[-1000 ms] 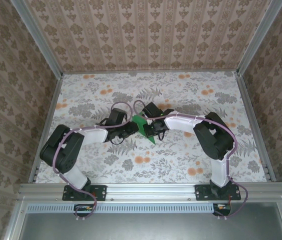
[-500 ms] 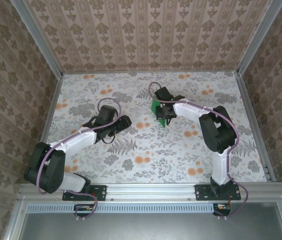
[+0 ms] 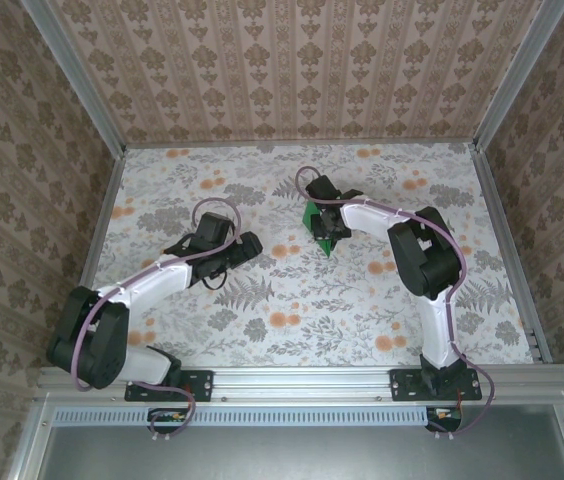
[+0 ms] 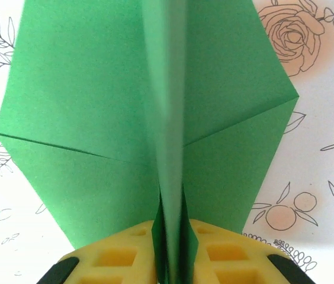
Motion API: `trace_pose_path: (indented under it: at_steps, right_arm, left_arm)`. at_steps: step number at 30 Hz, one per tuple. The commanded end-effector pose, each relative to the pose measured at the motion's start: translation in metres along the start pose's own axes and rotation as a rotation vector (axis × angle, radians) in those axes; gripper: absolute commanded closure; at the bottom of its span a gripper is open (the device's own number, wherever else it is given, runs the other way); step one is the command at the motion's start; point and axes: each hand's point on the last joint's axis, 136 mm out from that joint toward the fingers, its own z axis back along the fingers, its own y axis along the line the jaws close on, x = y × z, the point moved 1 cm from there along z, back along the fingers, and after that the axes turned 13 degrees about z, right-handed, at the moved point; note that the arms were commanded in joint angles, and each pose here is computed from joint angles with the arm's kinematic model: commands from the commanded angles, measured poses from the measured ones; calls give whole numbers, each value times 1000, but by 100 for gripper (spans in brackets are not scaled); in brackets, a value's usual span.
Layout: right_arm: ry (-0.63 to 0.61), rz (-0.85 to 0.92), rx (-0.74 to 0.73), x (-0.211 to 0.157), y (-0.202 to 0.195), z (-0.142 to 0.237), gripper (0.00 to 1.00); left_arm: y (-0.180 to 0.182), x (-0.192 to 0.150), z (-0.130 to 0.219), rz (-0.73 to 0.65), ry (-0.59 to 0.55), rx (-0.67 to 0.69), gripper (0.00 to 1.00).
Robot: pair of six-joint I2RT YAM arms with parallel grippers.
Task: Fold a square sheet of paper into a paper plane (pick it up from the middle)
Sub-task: Move a paper plane to the center of the table.
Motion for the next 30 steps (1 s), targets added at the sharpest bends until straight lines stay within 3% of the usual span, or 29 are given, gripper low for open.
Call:
trace_pose_path:
  at_steps: [1, 7, 12, 15, 18, 22, 28, 30]
  right_arm:
    - [57, -30, -32, -22, -6, -16, 81]
    - [56, -37, -34, -24, -6, -15, 81]
    - [-65, -23, 21, 16, 1, 32, 70]
    - [-149, -9, 47, 41, 4, 65, 63]
    - [-213, -24, 57, 55, -3, 91, 53]
    - [-302, -50, 12, 69, -25, 122, 32]
    - [-482, -106, -198, 76, -95, 172, 0]
    - [-537, -145, -287, 69, -124, 185, 0]
  left_arm:
    - [8, 3, 6, -4, -20, 21, 0]
    - [12, 3, 7, 2, -23, 33, 0]
    - [12, 17, 16, -25, -58, 57, 0]
    - [17, 45, 26, -58, -131, 92, 0]
    - [20, 75, 38, -95, -202, 119, 0]
    - [35, 116, 58, -124, -324, 189, 0]
    - [73, 159, 91, -125, -512, 276, 0]
    - [86, 168, 100, -126, -569, 302, 0]
